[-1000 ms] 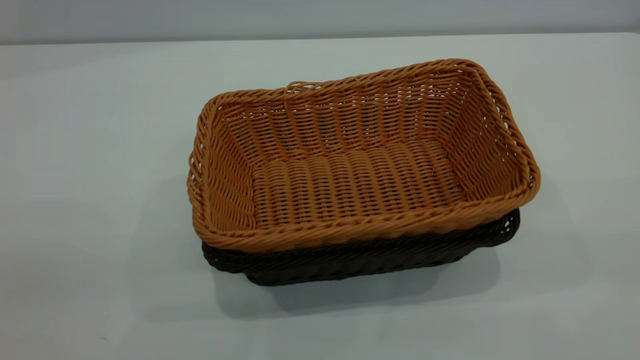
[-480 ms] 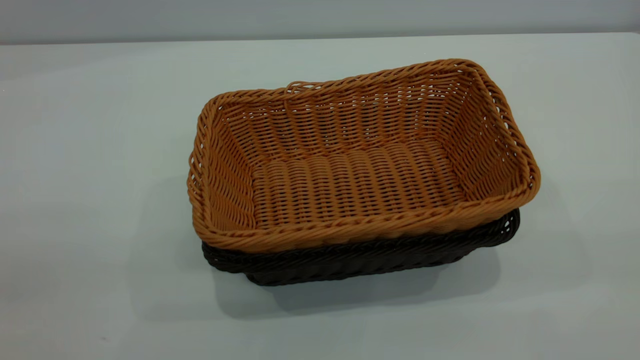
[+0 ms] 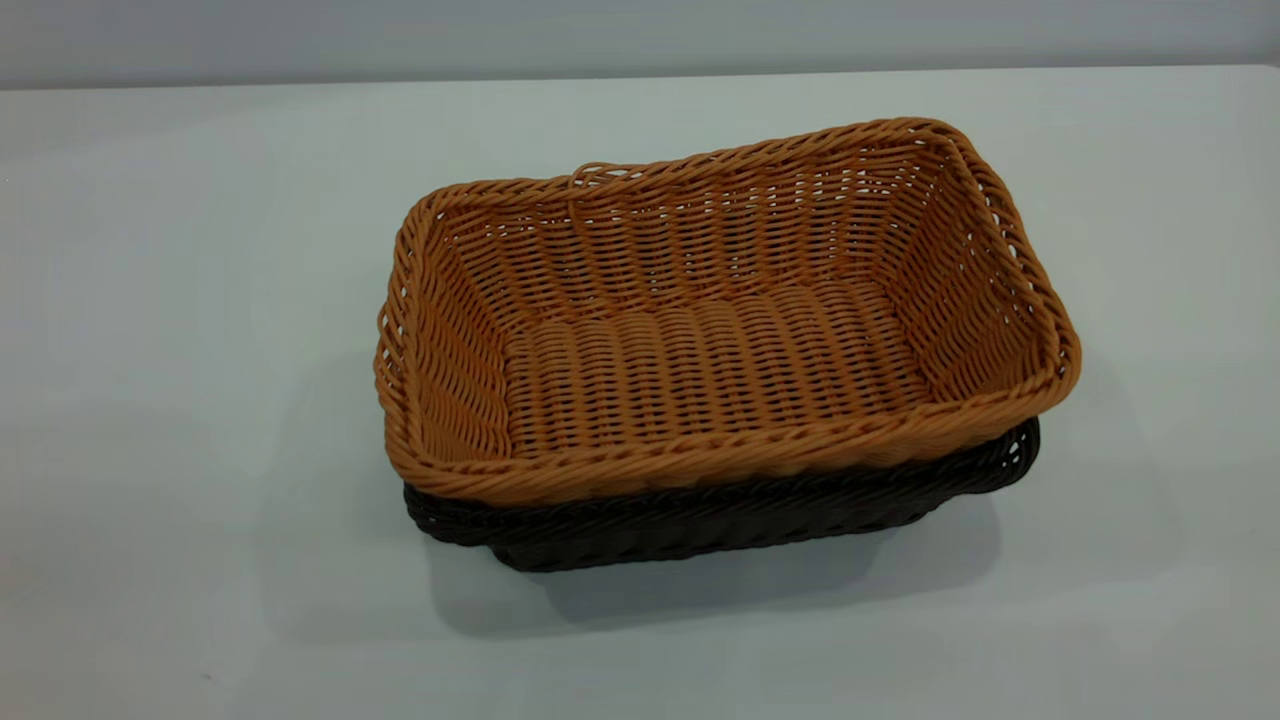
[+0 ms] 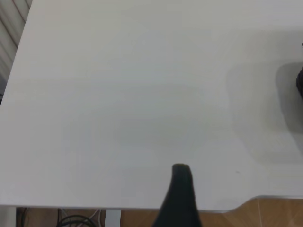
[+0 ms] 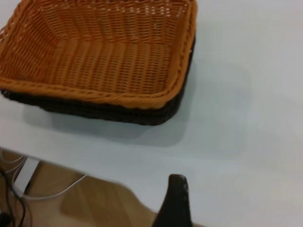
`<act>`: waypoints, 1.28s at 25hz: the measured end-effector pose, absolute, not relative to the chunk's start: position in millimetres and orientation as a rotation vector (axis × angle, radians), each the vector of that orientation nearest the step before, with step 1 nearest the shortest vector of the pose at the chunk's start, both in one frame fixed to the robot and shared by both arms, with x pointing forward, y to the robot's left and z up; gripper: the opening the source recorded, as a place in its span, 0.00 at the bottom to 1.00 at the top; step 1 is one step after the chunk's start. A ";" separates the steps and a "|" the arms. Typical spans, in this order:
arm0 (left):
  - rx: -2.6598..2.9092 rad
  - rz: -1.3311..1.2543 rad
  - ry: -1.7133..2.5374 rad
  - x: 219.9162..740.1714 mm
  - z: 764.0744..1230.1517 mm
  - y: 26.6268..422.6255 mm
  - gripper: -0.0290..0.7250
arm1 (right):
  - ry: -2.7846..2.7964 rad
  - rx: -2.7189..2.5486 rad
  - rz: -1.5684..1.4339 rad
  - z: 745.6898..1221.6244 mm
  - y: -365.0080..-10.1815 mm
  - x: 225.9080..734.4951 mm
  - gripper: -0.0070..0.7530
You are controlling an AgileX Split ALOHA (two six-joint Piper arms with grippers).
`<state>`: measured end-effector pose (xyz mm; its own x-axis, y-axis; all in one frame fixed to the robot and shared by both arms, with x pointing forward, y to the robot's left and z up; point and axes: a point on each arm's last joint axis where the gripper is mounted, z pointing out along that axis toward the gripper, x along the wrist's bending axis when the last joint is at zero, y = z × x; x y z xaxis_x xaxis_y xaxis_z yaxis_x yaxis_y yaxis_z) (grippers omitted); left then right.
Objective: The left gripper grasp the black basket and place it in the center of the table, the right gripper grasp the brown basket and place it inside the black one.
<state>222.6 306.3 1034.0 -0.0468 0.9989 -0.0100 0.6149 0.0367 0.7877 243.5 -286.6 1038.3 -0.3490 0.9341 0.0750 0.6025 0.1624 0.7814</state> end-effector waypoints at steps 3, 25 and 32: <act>1.638 0.831 1.725 222.6 1034.0 306.3 0.81 | 1.922 1.527 1.010 1038.4 -287.4 243.2 0.79; 1.638 0.832 1.726 222.6 1034.0 306.4 0.81 | 1.516 1.730 0.945 1037.7 -298.5 231.6 0.79; 1.638 0.832 1.726 222.6 1034.0 306.4 0.81 | 1.516 1.730 0.945 1037.7 -298.5 231.6 0.79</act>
<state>222.6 306.4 1034.0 -0.0473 0.9988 -0.0093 0.6149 0.0365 0.7878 231.6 -298.5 1037.7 0.0746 0.9919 0.1029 0.5287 -0.1268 0.8393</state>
